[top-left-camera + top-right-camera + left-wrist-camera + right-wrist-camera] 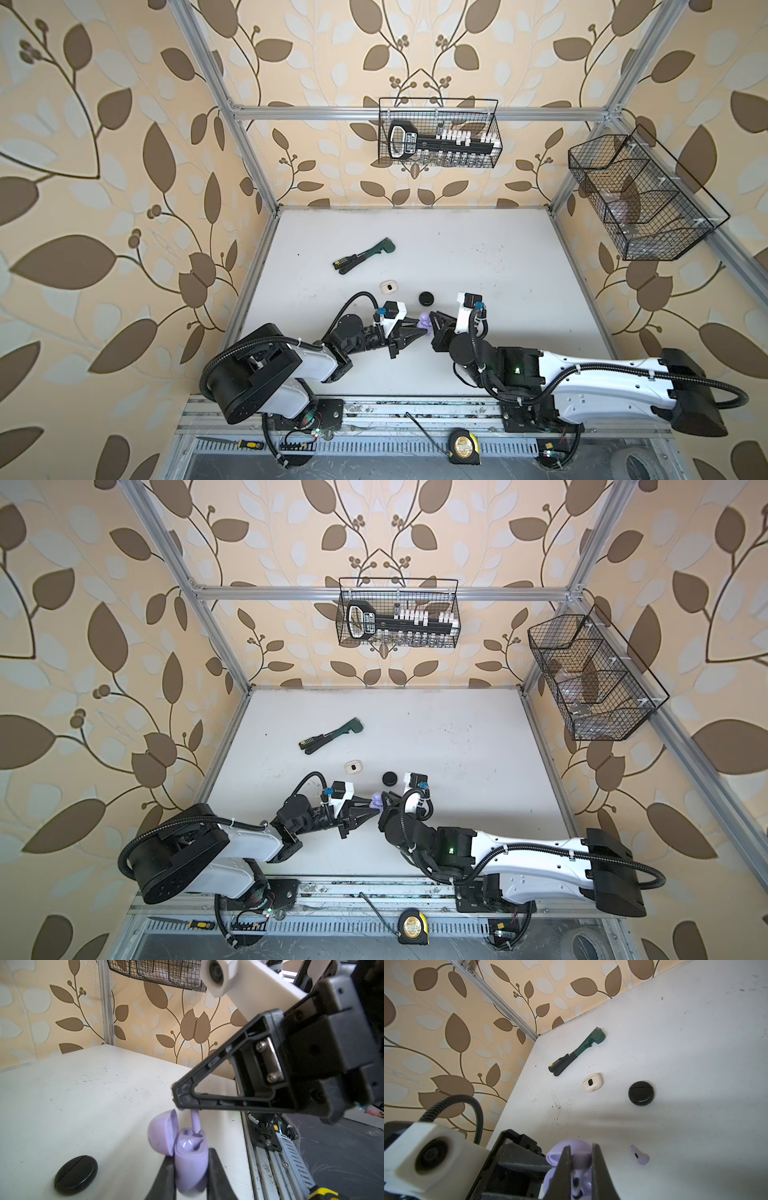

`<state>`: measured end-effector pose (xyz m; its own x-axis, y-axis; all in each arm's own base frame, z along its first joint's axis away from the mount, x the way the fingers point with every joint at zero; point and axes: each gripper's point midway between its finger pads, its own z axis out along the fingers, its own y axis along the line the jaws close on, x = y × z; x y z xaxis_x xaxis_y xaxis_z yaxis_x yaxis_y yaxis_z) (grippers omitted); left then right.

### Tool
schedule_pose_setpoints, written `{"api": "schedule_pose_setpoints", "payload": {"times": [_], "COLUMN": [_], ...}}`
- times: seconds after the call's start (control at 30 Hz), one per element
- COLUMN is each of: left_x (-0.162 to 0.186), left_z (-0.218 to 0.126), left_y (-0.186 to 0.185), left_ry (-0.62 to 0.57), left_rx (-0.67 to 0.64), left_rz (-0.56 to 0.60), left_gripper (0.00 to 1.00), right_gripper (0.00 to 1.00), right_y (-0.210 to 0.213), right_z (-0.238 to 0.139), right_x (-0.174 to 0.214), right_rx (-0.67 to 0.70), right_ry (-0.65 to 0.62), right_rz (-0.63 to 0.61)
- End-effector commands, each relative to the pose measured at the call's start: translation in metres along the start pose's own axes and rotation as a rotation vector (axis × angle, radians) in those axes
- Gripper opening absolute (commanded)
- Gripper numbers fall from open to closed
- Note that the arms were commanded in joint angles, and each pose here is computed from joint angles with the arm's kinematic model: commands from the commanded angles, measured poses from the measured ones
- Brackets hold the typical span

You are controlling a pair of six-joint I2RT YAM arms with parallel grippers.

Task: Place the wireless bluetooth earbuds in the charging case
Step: 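Lower the earbud into the open lilac case and open the right gripper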

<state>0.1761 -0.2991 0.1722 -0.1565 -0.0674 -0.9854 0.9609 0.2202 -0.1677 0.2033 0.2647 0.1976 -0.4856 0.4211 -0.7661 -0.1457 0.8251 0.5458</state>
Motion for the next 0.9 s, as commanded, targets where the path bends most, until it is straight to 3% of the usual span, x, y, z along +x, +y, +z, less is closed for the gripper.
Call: {"api": "schedule_pose_setpoints", "payload": {"times": [0.0,0.87], "left_x": [-0.031,-0.033], "left_z": [0.000,-0.003], "left_y": [-0.012,-0.012], "left_ry": [-0.100,-0.111], "left_rx": [0.045,0.034], "left_rz": [0.064,0.070], "left_gripper": [0.00,0.00], "right_gripper": [0.11,0.14], "right_y": [0.010,0.006], "right_z": [0.000,-0.003], "right_x": [-0.007,0.015], "right_rx": [-0.010,-0.010], "right_ry": [-0.024,0.015], "right_rz": [0.044,0.063]}}
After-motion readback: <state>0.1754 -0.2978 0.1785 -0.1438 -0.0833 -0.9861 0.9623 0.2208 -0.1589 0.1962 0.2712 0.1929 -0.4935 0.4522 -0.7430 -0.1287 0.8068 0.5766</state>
